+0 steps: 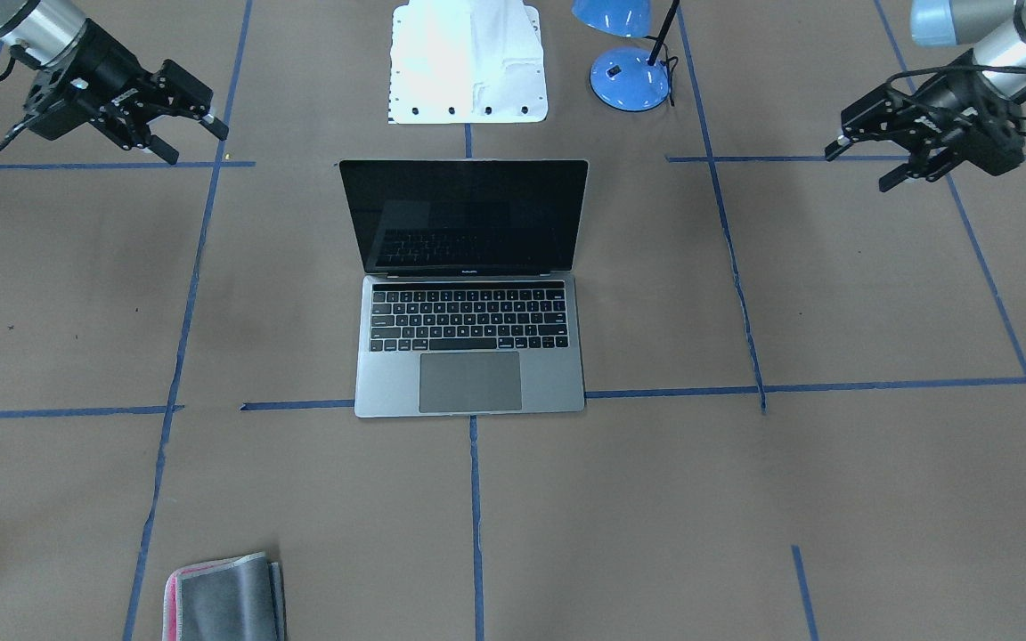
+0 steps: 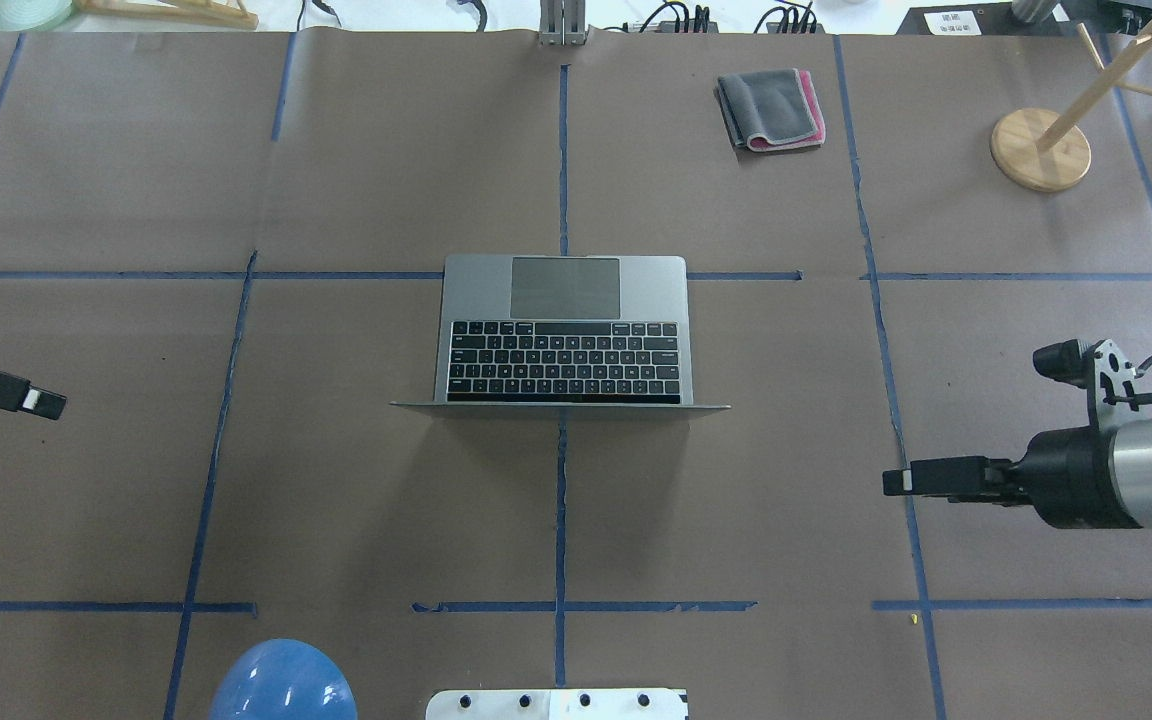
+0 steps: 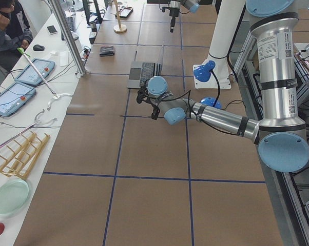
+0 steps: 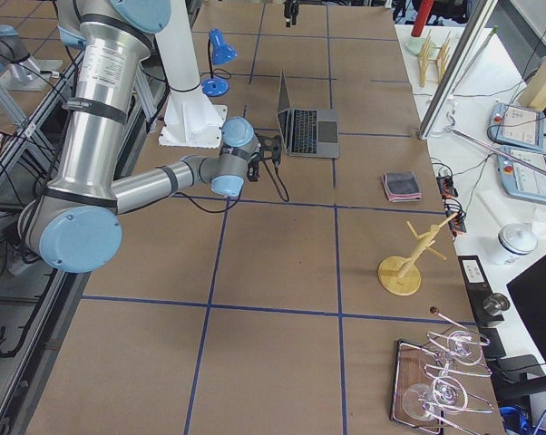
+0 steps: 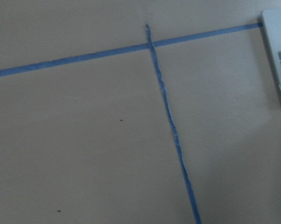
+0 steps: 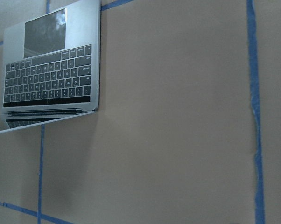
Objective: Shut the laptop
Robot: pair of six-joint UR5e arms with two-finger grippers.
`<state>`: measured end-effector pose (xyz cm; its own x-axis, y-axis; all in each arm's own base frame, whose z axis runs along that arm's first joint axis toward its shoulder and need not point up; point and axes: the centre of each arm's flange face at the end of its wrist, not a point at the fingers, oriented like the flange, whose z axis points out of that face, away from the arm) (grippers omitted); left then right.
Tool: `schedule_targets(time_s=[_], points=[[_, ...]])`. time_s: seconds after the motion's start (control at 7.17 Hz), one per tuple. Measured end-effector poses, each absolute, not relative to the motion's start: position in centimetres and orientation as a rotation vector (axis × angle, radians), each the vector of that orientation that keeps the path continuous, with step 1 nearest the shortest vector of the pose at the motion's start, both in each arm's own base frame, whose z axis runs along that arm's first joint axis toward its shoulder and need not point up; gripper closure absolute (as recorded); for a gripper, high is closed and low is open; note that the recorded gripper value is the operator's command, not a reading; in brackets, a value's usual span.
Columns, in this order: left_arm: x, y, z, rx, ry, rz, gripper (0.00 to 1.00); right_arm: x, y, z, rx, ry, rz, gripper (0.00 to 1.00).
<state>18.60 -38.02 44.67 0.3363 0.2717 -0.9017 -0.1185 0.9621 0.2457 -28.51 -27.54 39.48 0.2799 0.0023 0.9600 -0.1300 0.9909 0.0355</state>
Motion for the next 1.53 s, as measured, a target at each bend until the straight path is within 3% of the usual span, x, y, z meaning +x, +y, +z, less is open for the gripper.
schedule_targets(time_s=[0.28,0.56,0.7,0.84,1.12,1.26,1.53], points=[[24.5,-36.8,41.8,0.125,1.244,0.254,0.02,-32.4,-25.6,36.2,0.121,-1.337,0.137,0.09],[33.2,-35.1,37.5,0.151,1.253,0.168,0.05,-36.0,-24.9,33.1,0.121,-1.360,0.184,0.30],[37.4,-33.5,35.1,0.161,1.275,0.118,0.16,-37.2,-25.0,31.7,0.111,-1.367,0.209,0.51],[40.5,-31.8,33.0,0.169,1.301,0.078,0.41,-38.1,-25.2,30.5,0.098,-1.365,0.236,0.71],[43.1,-30.2,30.0,0.157,1.352,0.025,0.88,-40.3,-25.7,27.7,0.085,-1.349,0.296,0.91],[43.4,-30.1,28.8,0.142,1.375,-0.003,0.98,-41.2,-25.9,26.4,0.087,-1.343,0.315,0.97],[43.6,-30.1,27.1,0.133,1.408,-0.025,1.00,-41.9,-26.1,25.4,0.093,-1.340,0.331,0.97]])
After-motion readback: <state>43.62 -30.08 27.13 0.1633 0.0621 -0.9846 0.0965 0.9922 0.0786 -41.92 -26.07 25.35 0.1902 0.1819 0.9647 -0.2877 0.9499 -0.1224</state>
